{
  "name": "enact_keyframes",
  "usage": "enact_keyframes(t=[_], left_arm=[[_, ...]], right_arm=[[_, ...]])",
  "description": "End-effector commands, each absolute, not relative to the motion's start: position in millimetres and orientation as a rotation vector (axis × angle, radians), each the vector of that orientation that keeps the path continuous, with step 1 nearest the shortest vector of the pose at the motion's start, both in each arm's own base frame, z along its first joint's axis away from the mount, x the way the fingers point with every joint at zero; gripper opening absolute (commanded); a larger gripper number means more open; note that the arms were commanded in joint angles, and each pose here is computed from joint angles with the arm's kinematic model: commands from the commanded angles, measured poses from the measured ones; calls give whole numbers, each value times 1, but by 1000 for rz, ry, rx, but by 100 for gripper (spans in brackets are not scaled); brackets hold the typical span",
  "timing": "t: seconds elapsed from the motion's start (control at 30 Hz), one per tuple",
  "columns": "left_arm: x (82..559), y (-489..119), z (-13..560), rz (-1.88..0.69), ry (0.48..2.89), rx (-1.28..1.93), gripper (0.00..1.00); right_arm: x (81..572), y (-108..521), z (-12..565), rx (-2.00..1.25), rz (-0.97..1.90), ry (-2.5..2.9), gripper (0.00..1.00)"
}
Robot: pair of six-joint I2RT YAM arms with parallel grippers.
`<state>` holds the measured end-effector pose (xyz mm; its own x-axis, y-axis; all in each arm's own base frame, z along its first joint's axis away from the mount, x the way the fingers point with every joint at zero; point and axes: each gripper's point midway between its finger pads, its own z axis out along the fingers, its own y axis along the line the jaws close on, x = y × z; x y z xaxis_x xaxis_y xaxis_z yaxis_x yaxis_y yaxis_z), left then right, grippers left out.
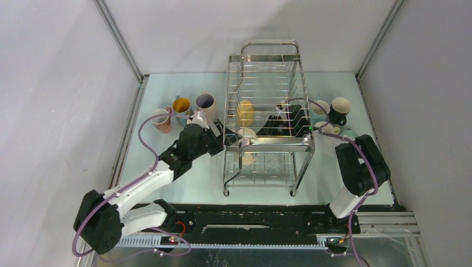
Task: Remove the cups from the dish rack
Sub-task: Move the cup to the dish rack, then unload the cup from the dish rack.
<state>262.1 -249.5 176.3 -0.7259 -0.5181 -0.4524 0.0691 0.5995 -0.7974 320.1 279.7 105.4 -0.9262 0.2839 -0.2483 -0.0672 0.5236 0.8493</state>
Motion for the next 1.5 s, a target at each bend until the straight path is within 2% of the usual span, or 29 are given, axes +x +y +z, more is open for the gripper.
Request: enact_keyframes(t=[0.0,0.33,0.67,0.8,1.27,1.47], left_arm=[[271,-246,216,-1152,2052,-324,96],[283,-236,234,-1200,2012,-430,100],[315,-233,231,-1327,2060,-749,100],[318,-249,222,-1385,2175,-855,100],[320,-268,171,-1395,2314,-1153,100],[319,-282,160,-1424,2330,-1204,93]], right_arm=[[324,285,123,110,1351,2364,35],[319,284,130,102,1332,2365,35],[317,277,137,136,1279,2369,34],[315,273,139,160,1255,2366,34],[309,263,138,217,1249,2344,33],[307,265,138,204,1266,2346,33]])
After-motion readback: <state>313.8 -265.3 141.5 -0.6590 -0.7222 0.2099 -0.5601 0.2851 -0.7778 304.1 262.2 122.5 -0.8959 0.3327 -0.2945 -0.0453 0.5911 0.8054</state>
